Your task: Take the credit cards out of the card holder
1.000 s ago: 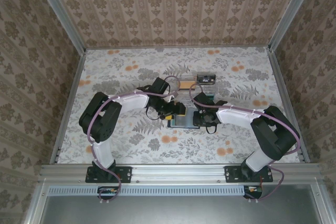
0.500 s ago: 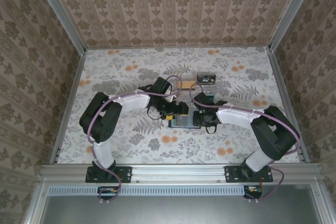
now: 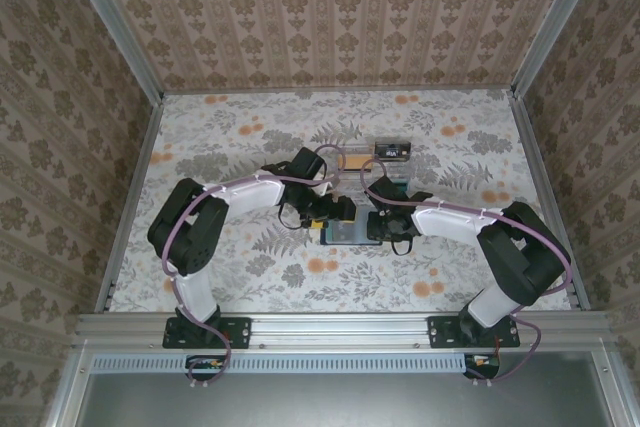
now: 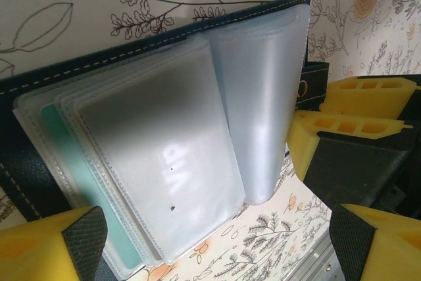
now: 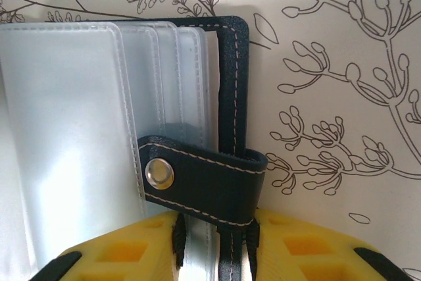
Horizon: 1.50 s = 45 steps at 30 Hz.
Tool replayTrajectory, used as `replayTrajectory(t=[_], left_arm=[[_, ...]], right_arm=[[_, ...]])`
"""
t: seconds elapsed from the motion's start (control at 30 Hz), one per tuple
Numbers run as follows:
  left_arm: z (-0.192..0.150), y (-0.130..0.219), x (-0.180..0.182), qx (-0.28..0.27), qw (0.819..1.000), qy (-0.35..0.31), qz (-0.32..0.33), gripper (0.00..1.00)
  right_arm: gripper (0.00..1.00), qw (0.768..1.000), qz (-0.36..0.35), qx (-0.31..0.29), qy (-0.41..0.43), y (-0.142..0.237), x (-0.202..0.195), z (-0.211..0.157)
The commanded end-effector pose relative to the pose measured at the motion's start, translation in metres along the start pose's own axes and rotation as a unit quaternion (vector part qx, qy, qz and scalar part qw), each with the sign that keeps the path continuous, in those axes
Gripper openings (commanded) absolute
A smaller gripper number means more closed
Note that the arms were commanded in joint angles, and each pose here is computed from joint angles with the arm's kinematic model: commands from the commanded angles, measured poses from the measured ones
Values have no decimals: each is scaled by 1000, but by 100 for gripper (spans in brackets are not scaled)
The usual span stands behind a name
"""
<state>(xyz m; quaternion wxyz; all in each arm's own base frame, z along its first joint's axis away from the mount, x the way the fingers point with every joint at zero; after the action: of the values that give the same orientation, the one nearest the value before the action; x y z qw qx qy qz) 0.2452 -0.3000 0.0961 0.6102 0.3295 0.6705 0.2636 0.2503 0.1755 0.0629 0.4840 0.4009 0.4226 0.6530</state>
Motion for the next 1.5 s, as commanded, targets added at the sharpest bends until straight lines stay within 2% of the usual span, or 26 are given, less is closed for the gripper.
replayTrajectory(t=[0.0, 0.2, 0.8, 0.97, 1.47], left_arm=[[2, 11, -17, -8, 999, -23, -22, 89], [0, 5, -17, 9, 999, -20, -36, 89], [1, -10, -2, 32, 999, 2, -1, 87], [4, -15, -14, 45, 998, -5, -34, 89], [1, -13, -36, 56, 995, -35, -71, 94]], right_arm=[[34, 1000, 12, 27, 0, -13, 6, -15], [34, 1000, 11, 29, 1, -15, 6, -15], [34, 999, 13, 30, 2, -17, 7, -14], [34, 999, 15, 33, 1, -18, 8, -14], [34, 999, 14, 35, 0, -18, 7, -16]])
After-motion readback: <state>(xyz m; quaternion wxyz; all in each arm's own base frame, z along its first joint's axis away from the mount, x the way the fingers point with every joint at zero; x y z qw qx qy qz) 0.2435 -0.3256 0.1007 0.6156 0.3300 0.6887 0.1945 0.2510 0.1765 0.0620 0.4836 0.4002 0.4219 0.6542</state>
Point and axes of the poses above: each hand's point on the last joint's axis, 136 mm out from that joint toward the fingers, its own y axis back along the fingers, its own x axis along the line the jaws close on, z = x × y, the point moved 5 cm from there along y, back along the fingers, and after that the axes turned 15 degrees about y, right-handed, at the moved point
